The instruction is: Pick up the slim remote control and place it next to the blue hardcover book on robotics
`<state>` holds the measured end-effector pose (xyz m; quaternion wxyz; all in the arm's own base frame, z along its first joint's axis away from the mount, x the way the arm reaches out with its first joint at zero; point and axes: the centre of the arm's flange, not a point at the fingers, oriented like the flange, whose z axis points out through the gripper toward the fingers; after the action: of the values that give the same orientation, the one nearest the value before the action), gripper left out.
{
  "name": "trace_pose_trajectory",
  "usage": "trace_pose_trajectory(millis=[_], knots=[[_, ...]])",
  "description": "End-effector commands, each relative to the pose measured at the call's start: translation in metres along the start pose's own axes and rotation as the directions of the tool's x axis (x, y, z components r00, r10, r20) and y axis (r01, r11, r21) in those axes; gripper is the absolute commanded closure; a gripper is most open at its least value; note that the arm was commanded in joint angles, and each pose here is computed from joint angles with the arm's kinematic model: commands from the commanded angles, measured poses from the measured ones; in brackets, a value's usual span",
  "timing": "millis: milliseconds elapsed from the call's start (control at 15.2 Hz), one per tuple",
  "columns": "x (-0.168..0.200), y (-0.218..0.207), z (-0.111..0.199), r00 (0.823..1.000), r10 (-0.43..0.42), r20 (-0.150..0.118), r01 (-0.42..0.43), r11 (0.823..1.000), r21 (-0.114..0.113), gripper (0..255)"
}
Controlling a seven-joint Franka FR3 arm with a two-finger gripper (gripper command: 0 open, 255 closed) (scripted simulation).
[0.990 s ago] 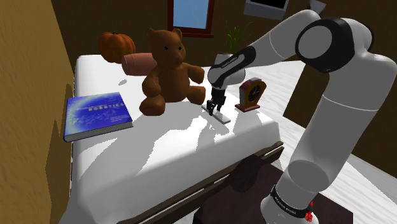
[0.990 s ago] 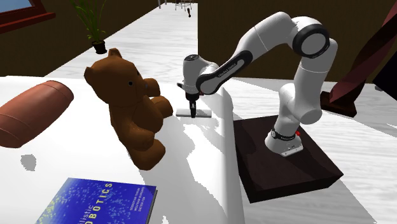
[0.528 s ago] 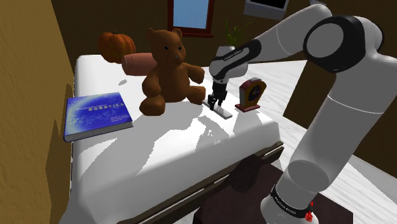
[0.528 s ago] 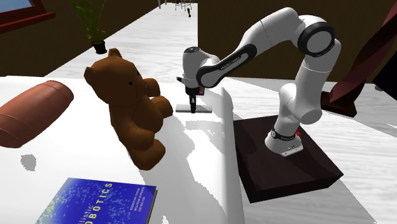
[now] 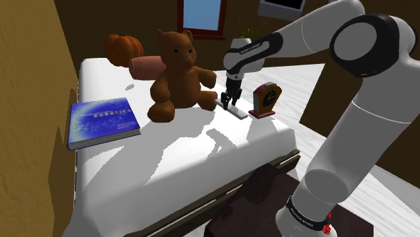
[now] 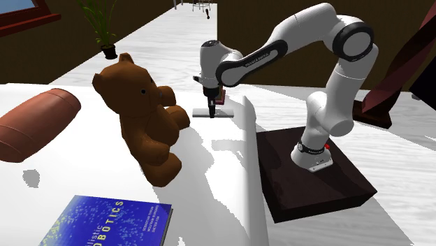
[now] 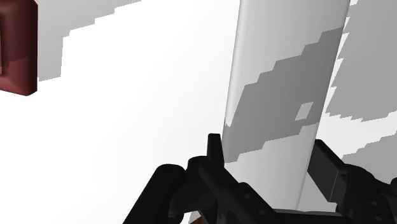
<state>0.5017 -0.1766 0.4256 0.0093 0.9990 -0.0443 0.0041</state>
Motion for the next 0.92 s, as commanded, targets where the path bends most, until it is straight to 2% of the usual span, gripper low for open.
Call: trace_pose_trajectory(millis=[0,66,858], knots=[[0.001,0.0,-0.011,1.0,0.0,0.0,0.0,1.0,0.0,255],[0.001,0.0,-0.012,1.0,0.0,0.0,0.0,1.0,0.0,255],[0.04,-0.153,-0.015,1.0,0.0,0.0,0.0,1.0,0.0,255]])
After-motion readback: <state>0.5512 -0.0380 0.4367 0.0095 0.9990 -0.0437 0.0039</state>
